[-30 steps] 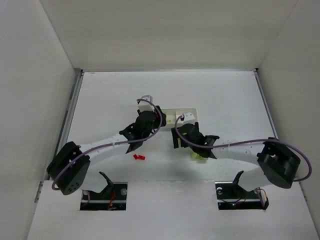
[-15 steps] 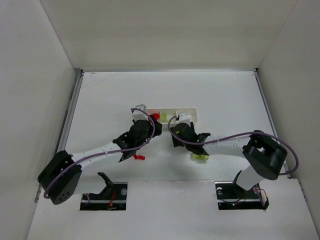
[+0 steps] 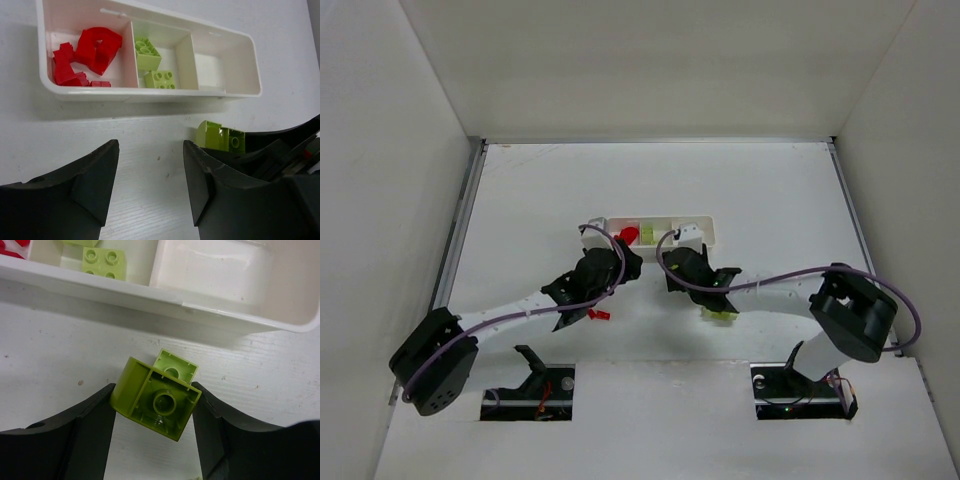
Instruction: Sort the legos into containers by color
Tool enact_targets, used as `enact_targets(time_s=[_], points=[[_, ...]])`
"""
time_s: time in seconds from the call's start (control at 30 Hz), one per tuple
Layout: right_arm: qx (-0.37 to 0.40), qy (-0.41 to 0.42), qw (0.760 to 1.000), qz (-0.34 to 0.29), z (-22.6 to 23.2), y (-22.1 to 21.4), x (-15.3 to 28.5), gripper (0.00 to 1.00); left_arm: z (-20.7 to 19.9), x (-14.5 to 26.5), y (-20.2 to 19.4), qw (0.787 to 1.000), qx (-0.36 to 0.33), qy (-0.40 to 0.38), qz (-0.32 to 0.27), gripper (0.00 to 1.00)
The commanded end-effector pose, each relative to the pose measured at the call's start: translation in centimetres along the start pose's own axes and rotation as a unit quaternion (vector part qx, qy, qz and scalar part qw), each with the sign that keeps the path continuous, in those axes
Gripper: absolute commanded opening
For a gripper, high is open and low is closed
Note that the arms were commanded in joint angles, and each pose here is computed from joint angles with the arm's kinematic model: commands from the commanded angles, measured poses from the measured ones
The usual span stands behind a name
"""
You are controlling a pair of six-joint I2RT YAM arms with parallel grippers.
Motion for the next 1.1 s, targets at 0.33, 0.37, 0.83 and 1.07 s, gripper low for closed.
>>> enact_targets(time_s=[0.33,0.37,0.83,1.07], points=[[-0.143,0.163,0.972,-0.088,3.4,6.1,6.8,0.47,-0.9,3.3,1.4,0.988,0.131,-0.063,-0.048,0.51],[-0.163,0.182,0.965,-0.090,3.5,6.5,7.2,0.47,-1.0,3.6,1.5,0.984,0.151,-0.073,-0.057,0.51],[-0.407,0.391,0.819,-0.101,4.9,12.0,10.9,0.46,-2.5,6.9,5.1,0.899,0.358,-0.201,-0.153,0.62],[-0.457,0.420,0.779,-0.085,6.6,13.0,10.8,0.47,-3.6,7.6,5.6,0.885,0.366,-0.237,-0.161,0.62]])
Point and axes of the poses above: each gripper's point midway between its finger pads, its own x axis back along the fingers, its own z axis along the line the jaws close on, y = z × x, the point moved 5 cm from there along x, back along the fingers, and after that the axes turned 10 degrees about -x, right-handed, at the moved point
